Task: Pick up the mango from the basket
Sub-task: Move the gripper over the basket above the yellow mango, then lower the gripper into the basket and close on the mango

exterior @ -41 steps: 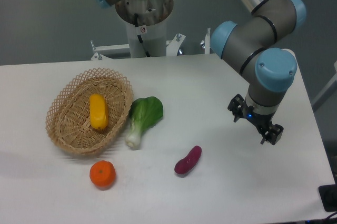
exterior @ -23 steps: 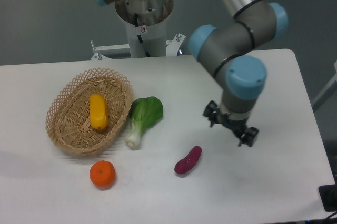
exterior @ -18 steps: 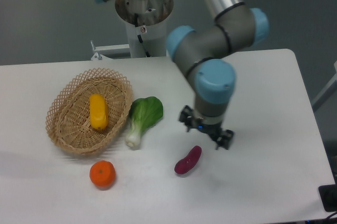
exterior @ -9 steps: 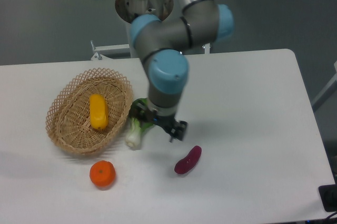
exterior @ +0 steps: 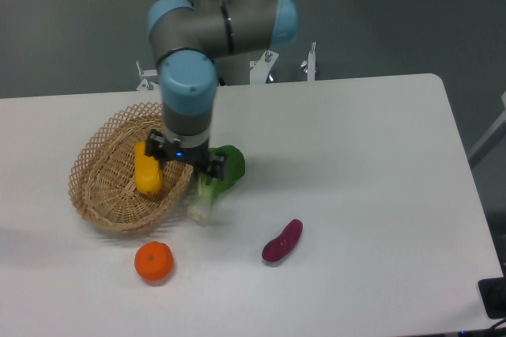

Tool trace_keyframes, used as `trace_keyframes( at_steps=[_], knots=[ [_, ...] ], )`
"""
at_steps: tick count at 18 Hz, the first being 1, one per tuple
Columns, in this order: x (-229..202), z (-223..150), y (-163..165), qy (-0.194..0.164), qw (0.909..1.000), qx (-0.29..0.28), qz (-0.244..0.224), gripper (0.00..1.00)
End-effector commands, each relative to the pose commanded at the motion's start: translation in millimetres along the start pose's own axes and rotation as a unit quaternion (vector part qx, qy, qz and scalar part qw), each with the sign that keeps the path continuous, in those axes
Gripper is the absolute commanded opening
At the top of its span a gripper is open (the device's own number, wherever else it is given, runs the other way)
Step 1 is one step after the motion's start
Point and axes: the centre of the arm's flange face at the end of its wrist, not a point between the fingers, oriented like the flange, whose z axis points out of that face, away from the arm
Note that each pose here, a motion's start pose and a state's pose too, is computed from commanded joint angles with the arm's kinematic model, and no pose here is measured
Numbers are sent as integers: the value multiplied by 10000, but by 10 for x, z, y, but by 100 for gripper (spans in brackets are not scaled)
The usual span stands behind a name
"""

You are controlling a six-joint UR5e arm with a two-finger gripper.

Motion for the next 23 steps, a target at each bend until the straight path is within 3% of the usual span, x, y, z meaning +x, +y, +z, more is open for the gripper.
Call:
trace_keyframes(
  at_steps=[5,23],
  knots=[
    [213,309,46,-38,9994,-291,158,100],
    [547,768,23,-89,9970,-754,158,100]
  ],
)
